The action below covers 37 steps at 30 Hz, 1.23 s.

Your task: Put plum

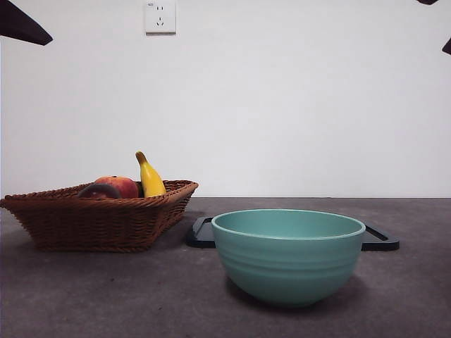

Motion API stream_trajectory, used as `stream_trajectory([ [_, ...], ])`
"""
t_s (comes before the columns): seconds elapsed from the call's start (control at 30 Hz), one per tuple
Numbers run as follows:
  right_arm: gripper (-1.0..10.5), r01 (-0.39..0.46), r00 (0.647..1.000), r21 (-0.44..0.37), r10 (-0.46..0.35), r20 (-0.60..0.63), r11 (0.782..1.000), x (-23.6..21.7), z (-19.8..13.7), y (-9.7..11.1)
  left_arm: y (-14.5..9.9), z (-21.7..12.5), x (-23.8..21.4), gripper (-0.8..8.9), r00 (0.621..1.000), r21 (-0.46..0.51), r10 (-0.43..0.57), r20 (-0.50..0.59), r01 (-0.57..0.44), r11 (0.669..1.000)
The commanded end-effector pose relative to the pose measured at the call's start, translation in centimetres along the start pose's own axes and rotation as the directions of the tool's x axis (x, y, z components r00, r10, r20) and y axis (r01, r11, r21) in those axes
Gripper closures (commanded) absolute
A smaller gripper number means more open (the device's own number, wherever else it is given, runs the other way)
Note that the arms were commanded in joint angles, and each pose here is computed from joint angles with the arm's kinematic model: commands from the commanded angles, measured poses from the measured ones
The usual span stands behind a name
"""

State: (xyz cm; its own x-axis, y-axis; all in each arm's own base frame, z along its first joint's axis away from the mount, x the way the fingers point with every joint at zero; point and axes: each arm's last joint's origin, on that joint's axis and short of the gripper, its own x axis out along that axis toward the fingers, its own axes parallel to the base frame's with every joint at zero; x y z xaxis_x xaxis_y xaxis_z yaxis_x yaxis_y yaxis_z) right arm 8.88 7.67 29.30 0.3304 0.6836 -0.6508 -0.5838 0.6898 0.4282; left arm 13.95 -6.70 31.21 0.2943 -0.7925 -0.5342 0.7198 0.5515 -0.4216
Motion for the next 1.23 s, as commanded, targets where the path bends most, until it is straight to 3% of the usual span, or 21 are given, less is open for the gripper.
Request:
stream_trajectory([
  [0.03, 7.0, -0.013, 1.000, -0.023, 0.014, 0.013, 1.000, -0.26, 0.34, 0.33, -0.19, 0.43, -0.15, 4.46, 1.000, 0.019, -0.011, 0.013, 0.011, 1.000],
  [0.1, 7.1, -0.013, 1.000, -0.023, 0.014, 0.013, 1.000, -0.26, 0.35, 0.34, -0.19, 0.43, -0.15, 4.97, 1.000, 0.019, -0.011, 0.013, 0.011, 1.000],
  [0.23, 8.8, -0.013, 1.000, -0.024, 0.013, 0.013, 1.000, -0.26, 0.35, 0.33, -0.19, 0.43, -0.15, 7.44, 1.000, 0.019, -0.011, 0.013, 0.011, 1.000],
  [0.3, 9.4, -0.012, 1.000, -0.028, 0.013, 0.013, 1.000, -0.26, 0.35, 0.33, -0.19, 0.43, -0.15, 8.07, 1.000, 0.019, -0.011, 0.013, 0.011, 1.000],
  [1.23, 9.4, -0.006, 1.000, -0.051, 0.007, 0.028, 0.999, -0.27, 0.47, 0.34, -0.19, 0.48, -0.16, 8.06, 1.000, 0.023, -0.011, 0.017, 0.011, 1.000],
])
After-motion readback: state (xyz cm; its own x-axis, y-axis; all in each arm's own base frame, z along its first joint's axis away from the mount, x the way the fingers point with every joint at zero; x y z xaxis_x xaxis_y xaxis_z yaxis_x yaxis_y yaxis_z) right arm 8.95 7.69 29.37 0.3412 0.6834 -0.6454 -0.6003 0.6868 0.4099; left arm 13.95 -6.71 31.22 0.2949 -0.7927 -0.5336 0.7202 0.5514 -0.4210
